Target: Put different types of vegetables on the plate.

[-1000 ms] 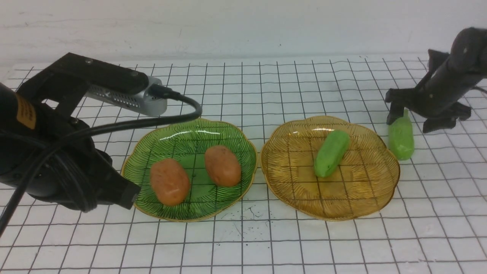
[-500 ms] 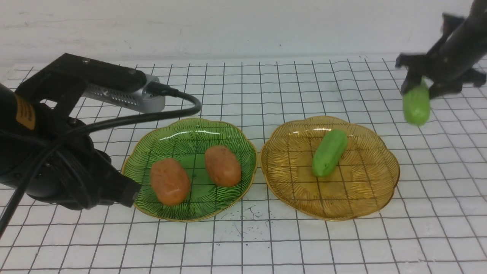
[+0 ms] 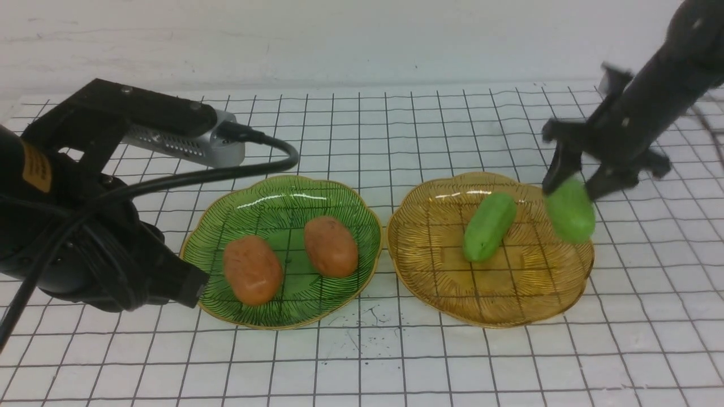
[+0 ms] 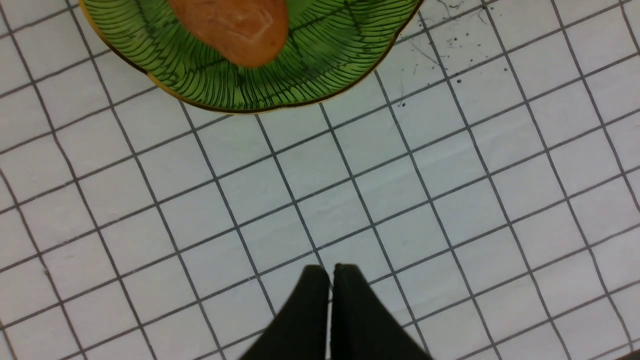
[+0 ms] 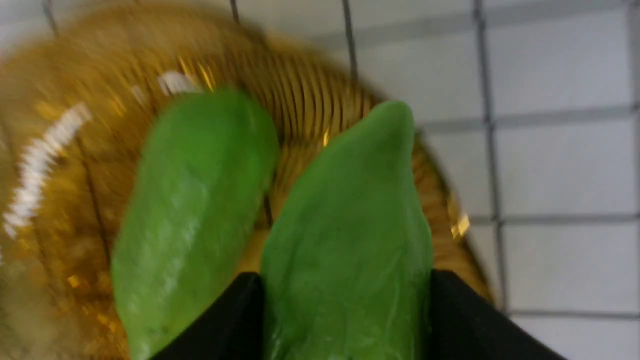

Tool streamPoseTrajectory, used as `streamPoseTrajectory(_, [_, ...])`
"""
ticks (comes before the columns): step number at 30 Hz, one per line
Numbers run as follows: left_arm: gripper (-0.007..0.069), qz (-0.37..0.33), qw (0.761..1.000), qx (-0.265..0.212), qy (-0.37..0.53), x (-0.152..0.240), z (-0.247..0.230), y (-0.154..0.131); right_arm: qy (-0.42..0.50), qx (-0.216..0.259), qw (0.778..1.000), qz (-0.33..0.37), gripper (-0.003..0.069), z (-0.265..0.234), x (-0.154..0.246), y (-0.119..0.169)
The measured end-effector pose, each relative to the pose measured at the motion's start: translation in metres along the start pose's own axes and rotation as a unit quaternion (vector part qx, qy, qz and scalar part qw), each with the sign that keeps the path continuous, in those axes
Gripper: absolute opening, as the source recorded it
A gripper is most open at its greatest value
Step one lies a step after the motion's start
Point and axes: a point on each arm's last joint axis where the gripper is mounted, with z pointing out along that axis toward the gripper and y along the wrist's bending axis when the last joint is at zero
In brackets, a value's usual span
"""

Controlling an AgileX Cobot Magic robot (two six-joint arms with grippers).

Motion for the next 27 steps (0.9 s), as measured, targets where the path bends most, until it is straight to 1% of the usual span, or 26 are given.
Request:
streamPoseTrajectory(2, [-0.0008, 0.0, 1.0, 0.0, 0.0, 0.0, 0.0, 0.0, 0.02, 0.001, 1.0, -0.01, 0.0388, 0.011, 0.008, 0.008])
streamPoseTrajectory(4, [-0.0008, 0.0, 1.0, 0.0, 0.0, 0.0, 0.0, 0.0, 0.026, 0.0, 0.999, -0.023, 0.0424, 0.015, 0.013, 0.018])
streamPoseTrajectory(5, [-0.0008, 0.0, 1.0, 0.0, 0.0, 0.0, 0.0, 0.0, 0.027, 0.0, 0.999, -0.028, 0.0446, 0.016, 0.014, 0.022])
streamPoseTrajectory(9, [-0.0008, 0.0, 1.0, -0.001, 0.0, 0.0, 0.0, 0.0, 0.018, 0.008, 0.998, -0.055, 0.0575, 0.008, 0.019, 0.035])
streamPoseTrajectory(11, [-0.0008, 0.001, 1.0, -0.002, 0.001, 0.0, 0.0, 0.0, 0.006, 0.007, 0.998, -0.064, 0.0603, -0.003, 0.02, 0.038])
streamPoseTrajectory(14, [-0.0008, 0.001, 1.0, -0.004, 0.001, 0.0, 0.0, 0.001, -0.022, 0.008, 0.996, -0.081, 0.0616, -0.028, 0.023, 0.043])
streamPoseTrajectory(17, [-0.0008, 0.002, 1.0, -0.005, 0.001, 0.0, 0.0, 0.001, -0.057, 0.006, 0.993, -0.1, 0.0605, -0.058, 0.029, 0.05])
streamPoseTrajectory(18, [-0.0008, 0.002, 1.0, -0.005, 0.001, 0.0, 0.0, 0.001, -0.103, 0.001, 0.987, -0.123, 0.0577, -0.099, 0.04, 0.057])
streamPoseTrajectory(19, [-0.0008, 0.002, 1.0, -0.005, 0.001, 0.0, 0.0, 0.001, -0.128, -0.001, 0.983, -0.133, 0.0553, -0.122, 0.049, 0.061])
streamPoseTrajectory(20, [-0.0008, 0.002, 1.0, -0.005, 0.001, 0.0, 0.0, 0.001, -0.139, -0.002, 0.981, -0.138, 0.0553, -0.132, 0.053, 0.063])
streamPoseTrajectory(21, [-0.0008, 0.002, 1.0, -0.005, 0.001, 0.0, 0.0, 0.001, -0.182, -0.005, 0.971, -0.155, 0.0507, -0.169, 0.07, 0.068])
streamPoseTrajectory(23, [-0.0008, 0.002, 1.0, -0.005, 0.001, 0.0, 0.0, 0.001, -0.224, -0.006, 0.96, -0.169, 0.0465, -0.205, 0.091, 0.071])
streamPoseTrajectory(24, [-0.0008, 0.002, 1.0, -0.005, 0.001, 0.0, 0.0, 0.001, -0.234, -0.006, 0.957, -0.172, 0.0459, -0.213, 0.097, 0.072])
streamPoseTrajectory(25, [-0.0008, 0.002, 1.0, -0.005, 0.001, 0.0, 0.0, 0.001, -0.269, -0.001, 0.945, -0.184, 0.041, -0.244, 0.121, 0.072])
streamPoseTrajectory(26, [-0.0008, 0.002, 1.0, -0.005, 0.001, 0.0, 0.0, 0.001, -0.292, -0.001, 0.938, -0.189, 0.0368, -0.258, 0.134, 0.071])
streamPoseTrajectory(27, [-0.0008, 0.002, 1.0, -0.005, 0.001, 0.0, 0.0, 0.001, -0.319, 0.0, 0.927, -0.196, 0.0329, -0.278, 0.157, 0.069])
